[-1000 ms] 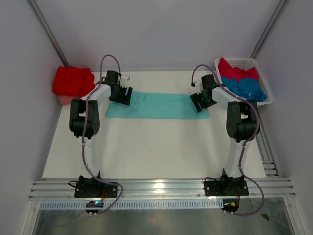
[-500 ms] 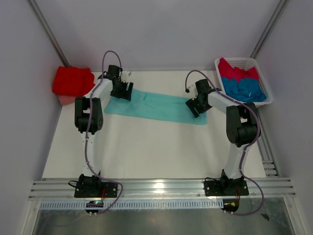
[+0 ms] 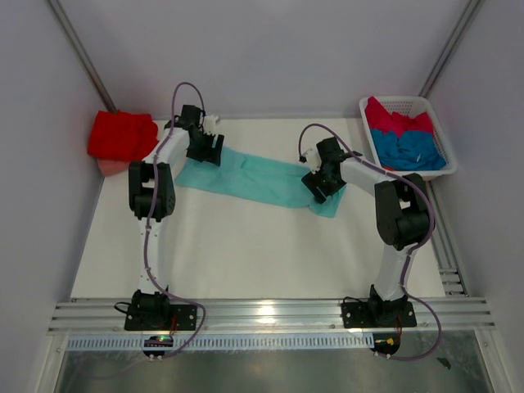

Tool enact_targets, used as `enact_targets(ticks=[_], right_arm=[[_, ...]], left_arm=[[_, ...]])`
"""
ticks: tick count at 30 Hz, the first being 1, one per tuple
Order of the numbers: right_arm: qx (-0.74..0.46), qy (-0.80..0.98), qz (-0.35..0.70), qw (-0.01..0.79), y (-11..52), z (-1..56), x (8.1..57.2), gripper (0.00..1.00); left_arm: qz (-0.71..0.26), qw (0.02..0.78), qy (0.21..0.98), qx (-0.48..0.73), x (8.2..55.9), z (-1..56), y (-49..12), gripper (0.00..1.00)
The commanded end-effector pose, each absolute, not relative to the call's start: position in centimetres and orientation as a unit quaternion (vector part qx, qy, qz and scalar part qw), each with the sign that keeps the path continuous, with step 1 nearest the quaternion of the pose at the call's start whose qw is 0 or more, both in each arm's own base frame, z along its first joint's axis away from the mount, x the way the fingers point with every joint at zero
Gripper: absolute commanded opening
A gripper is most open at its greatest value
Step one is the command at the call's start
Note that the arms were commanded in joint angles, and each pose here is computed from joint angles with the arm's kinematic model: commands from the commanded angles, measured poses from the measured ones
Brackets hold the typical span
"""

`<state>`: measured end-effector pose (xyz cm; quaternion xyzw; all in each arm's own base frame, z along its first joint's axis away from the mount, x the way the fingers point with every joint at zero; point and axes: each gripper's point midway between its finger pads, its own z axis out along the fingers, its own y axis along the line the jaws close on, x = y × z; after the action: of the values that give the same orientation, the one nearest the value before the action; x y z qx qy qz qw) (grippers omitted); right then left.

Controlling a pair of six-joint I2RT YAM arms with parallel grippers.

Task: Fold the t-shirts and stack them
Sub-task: Fold the tshirt

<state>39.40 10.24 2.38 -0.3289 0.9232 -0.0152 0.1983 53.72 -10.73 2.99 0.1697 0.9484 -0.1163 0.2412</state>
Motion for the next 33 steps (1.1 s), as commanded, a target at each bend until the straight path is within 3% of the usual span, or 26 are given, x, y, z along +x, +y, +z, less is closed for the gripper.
enact_targets(ticks=[1, 7, 16, 33], right_arm=[[-0.337, 0.924, -0.005, 0.183, 10.5, 2.4, 37.8, 0.75], [-0.334, 0.926, -0.004, 0.175, 10.5, 2.4, 37.6, 0.75], [-0.338, 0.92, -0.112, 0.161, 6.1, 2.0, 37.3, 0.75], [-0.315, 0.926, -0.132, 0.16, 4.0, 3.0, 37.4, 0.75]], left_arm=[[-0.122, 0.224, 0.95, 0.181, 52.9, 2.6, -10.7, 0.75], [-0.119, 0.229, 0.949, 0.183, 53.3, 2.8, -10.6, 0.76], [-0.077, 0.219, 0.95, 0.21, 52.0, 2.9, -8.9, 0.75], [-0.06, 0.219, 0.947, 0.227, 51.7, 2.6, -8.3, 0.75]])
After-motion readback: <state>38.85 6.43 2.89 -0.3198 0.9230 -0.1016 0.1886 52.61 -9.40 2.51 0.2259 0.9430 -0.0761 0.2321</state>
